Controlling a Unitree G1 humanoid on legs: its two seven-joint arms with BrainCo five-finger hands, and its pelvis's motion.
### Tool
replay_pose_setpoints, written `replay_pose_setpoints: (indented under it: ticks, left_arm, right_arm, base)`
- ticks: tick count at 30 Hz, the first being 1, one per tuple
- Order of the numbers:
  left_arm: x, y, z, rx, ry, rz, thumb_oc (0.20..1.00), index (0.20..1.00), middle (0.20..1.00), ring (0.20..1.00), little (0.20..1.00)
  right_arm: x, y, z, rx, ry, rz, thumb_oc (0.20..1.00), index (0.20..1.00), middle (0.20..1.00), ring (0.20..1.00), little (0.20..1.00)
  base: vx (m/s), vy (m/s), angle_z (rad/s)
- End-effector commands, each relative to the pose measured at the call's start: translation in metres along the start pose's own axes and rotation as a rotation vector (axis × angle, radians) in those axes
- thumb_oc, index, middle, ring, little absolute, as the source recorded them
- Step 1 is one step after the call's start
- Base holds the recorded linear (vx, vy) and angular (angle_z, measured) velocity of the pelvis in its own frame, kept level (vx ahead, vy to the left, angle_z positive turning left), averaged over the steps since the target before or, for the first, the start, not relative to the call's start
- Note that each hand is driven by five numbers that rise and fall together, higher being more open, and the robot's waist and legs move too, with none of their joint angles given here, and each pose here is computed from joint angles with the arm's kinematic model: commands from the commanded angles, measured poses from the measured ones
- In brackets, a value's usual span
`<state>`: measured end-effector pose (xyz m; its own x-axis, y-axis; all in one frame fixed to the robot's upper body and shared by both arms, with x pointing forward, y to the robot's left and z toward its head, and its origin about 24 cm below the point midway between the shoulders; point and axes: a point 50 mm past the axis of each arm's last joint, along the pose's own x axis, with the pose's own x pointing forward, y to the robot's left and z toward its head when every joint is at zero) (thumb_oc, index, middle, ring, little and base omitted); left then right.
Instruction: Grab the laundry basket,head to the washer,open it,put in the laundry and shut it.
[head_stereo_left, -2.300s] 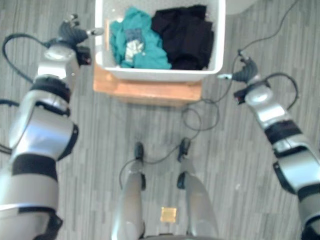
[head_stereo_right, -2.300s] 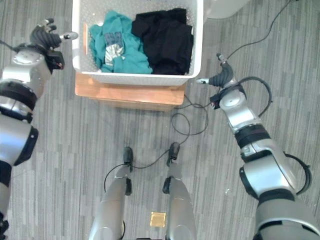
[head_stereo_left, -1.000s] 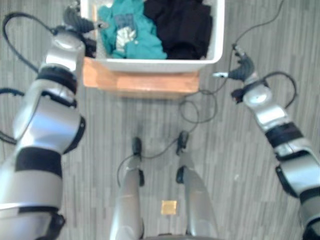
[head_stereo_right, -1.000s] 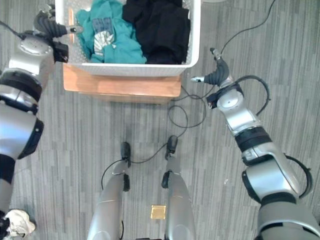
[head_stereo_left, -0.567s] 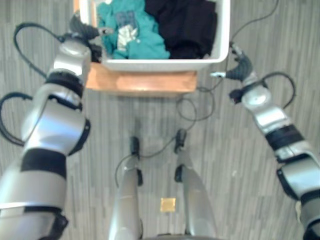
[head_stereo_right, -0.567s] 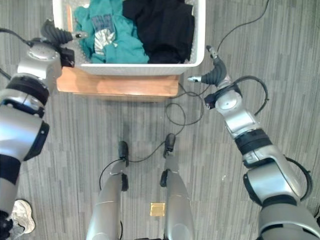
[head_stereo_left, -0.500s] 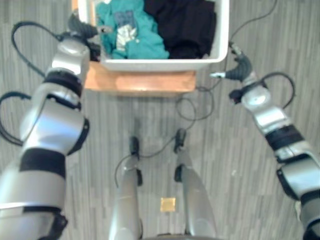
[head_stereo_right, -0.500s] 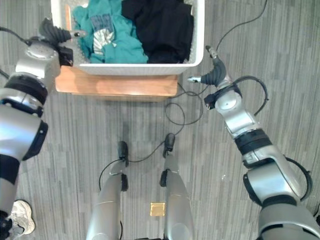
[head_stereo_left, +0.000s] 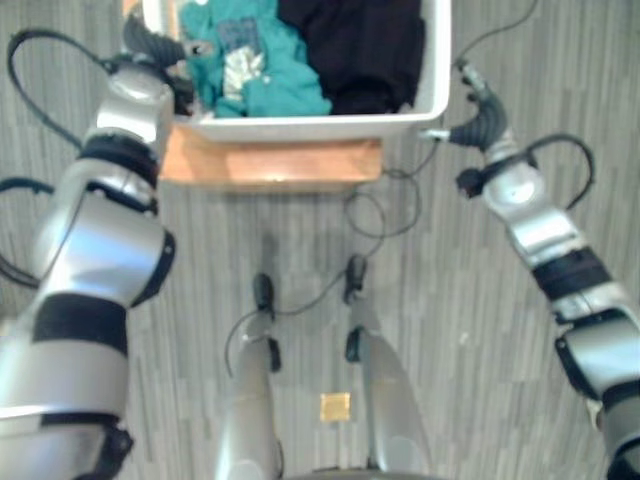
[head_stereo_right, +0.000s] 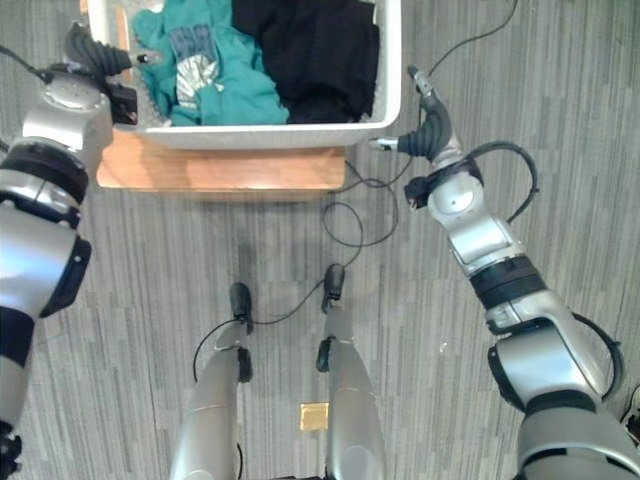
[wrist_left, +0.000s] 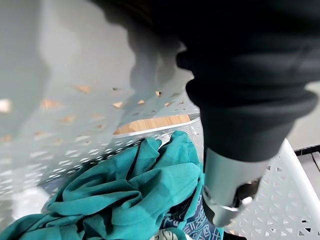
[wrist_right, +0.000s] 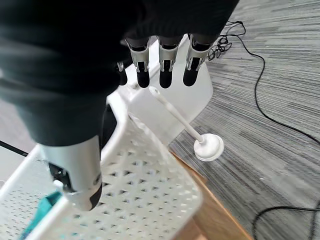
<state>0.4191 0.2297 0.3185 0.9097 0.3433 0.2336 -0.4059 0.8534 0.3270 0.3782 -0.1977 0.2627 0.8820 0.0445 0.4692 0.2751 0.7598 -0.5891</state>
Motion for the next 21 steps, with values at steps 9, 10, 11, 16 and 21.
replay_pose_setpoints:
  ticks: [9, 10, 11, 16, 21]
  left_arm:
    - [-0.003, -0.016, 0.013, 0.022, -0.018, -0.003, 1.000, 1.000, 1.000, 1.000, 1.000]
    - [-0.003, -0.018, 0.011, 0.025, -0.009, -0.009, 1.000, 1.000, 1.000, 1.000, 1.000]
    - [-0.003, -0.017, 0.011, 0.024, -0.009, -0.006, 1.000, 1.000, 1.000, 1.000, 1.000]
    - [-0.003, -0.014, 0.010, 0.024, 0.019, 0.004, 1.000, 1.000, 1.000, 1.000, 1.000]
    - [-0.004, -0.018, 0.011, 0.021, 0.023, 0.002, 1.000, 1.000, 1.000, 1.000, 1.000]
  right_arm:
    - [0.036, -0.034, 0.045, 0.120, -0.084, -0.197, 1.000, 1.000, 1.000, 1.000, 1.000]
    - [0.041, -0.032, 0.043, 0.138, -0.049, -0.207, 1.000, 1.000, 1.000, 1.000, 1.000]
    - [0.042, -0.032, 0.044, 0.139, -0.051, -0.206, 1.000, 1.000, 1.000, 1.000, 1.000]
    - [0.049, -0.028, 0.047, 0.275, -0.007, -0.276, 1.000, 1.000, 1.000, 1.000, 1.000]
    - [0.052, -0.029, 0.041, 0.360, 0.054, -0.332, 1.000, 1.000, 1.000, 1.000, 1.000]
  base:
    - [0.00, 0.002, 0.00]
    - [0.00, 0.000, 0.00]
    - [-0.09, 0.027, 0.00]
    - [-0.01, 0.035, -0.03]
    - [0.00, 0.025, -0.05]
